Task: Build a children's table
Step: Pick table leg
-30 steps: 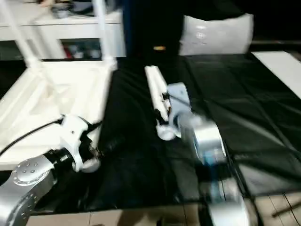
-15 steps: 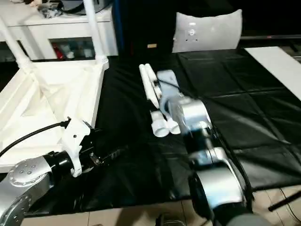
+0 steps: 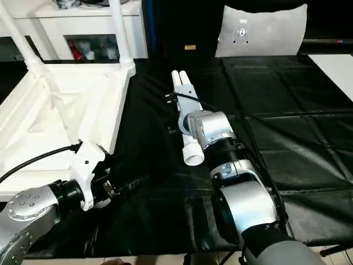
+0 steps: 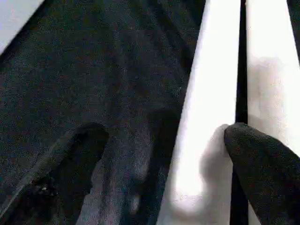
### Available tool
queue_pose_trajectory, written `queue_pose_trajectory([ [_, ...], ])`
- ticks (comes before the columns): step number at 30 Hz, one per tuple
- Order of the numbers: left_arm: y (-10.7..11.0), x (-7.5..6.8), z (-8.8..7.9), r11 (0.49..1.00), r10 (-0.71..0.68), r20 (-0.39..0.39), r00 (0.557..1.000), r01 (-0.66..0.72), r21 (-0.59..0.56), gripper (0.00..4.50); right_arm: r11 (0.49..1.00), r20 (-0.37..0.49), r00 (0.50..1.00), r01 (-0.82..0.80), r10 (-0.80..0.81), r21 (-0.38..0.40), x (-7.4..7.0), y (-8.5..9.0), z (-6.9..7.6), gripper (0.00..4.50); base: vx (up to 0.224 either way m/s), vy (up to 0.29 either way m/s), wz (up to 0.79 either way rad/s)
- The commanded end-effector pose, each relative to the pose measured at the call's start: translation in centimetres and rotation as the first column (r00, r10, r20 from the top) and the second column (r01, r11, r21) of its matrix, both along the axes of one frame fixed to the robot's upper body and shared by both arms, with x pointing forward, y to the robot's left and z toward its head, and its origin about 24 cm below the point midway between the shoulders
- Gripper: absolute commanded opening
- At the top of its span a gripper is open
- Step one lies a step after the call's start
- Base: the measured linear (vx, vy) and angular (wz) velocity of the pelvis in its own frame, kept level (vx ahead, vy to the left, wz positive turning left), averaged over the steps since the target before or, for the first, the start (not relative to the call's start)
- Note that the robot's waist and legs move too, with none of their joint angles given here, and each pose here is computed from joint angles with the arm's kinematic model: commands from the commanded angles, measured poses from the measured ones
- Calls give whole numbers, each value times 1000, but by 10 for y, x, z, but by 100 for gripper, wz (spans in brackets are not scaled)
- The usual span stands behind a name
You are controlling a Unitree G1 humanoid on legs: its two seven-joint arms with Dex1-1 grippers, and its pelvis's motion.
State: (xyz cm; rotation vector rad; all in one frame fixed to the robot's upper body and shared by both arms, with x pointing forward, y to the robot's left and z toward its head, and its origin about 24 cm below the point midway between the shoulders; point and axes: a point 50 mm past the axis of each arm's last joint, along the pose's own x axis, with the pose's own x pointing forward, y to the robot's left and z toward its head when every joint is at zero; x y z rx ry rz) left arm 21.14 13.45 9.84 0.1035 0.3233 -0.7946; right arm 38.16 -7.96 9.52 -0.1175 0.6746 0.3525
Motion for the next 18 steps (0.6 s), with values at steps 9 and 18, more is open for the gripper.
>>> queue_pose_trajectory([
  [9, 2, 0, 3, 1000, 2, 7, 1000, -2, 10, 444, 1000, -102, 995, -18, 18, 0, -6, 6, -14, 450, 0, 0, 0],
  [18, 0, 1, 3, 1000, -8, 10, 1000, 8, 12, 450, 998, -187, 981, -54, 59, 32, -14, 11, -26, 390, 0, 0, 0],
])
